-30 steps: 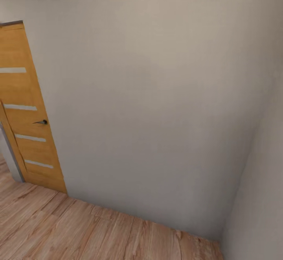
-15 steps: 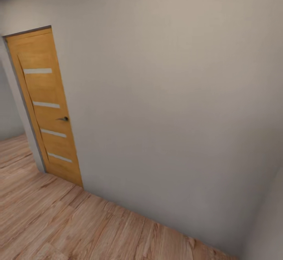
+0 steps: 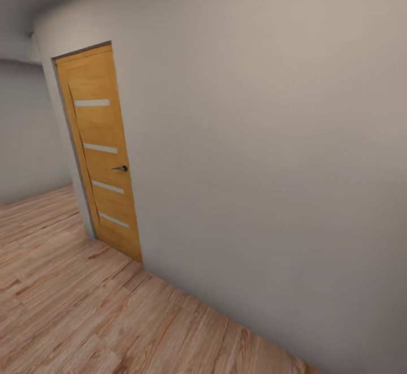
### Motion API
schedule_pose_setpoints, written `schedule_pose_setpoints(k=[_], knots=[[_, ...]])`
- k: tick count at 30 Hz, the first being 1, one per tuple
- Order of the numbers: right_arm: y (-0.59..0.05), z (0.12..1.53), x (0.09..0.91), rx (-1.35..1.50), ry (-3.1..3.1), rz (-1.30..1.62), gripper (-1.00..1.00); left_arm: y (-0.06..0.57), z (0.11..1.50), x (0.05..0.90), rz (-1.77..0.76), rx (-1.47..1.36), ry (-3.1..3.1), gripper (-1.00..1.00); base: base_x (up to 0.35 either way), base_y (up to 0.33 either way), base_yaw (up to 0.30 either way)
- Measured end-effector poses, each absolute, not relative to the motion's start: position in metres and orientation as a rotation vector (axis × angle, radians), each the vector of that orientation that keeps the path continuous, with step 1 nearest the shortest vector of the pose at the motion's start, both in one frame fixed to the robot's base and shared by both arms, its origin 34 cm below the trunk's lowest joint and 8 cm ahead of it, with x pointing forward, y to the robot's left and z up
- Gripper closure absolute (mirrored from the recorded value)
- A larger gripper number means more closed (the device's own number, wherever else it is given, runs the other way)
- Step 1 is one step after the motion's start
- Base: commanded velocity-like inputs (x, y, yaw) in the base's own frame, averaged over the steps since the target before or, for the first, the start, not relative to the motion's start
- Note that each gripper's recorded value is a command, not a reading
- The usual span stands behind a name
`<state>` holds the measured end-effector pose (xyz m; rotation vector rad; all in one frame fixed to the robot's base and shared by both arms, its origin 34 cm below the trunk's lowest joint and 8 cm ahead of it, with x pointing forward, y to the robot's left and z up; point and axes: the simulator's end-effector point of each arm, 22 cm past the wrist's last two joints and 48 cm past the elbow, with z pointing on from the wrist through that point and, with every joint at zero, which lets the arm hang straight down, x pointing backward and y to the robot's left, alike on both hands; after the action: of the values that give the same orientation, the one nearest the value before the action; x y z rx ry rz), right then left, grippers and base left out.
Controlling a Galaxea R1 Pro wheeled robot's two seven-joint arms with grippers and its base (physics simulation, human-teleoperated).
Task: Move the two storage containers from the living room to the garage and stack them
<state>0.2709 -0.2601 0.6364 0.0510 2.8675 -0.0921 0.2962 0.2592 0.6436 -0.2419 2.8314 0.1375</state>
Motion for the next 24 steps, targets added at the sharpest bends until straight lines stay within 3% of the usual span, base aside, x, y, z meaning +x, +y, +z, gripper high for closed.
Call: schedule_pose_setpoints(k=[9, 15, 24], knots=[[-0.26, 0.6364, 0.2709, 0.051, 2.867, -0.092, -1.0, 0.2595, 0.6436, 0.2961, 0.138, -0.243, 2.831, -1.0, 0.24, 0.128, 0.267], [-0.2599, 0.6363, 0.271, 0.051, 2.868, -0.092, -1.0, 0.2585, 0.6436, 0.2966, 0.136, -0.242, 2.831, -1.0, 0.049, 0.01, 0.267], [-0.2599, 0.6365, 0.2708, 0.051, 2.868, -0.092, -1.0, 0.2618, 0.6435, 0.2952, 0.137, -0.289, 2.83, -1.0, 0.282, 0.001, 0.267]])
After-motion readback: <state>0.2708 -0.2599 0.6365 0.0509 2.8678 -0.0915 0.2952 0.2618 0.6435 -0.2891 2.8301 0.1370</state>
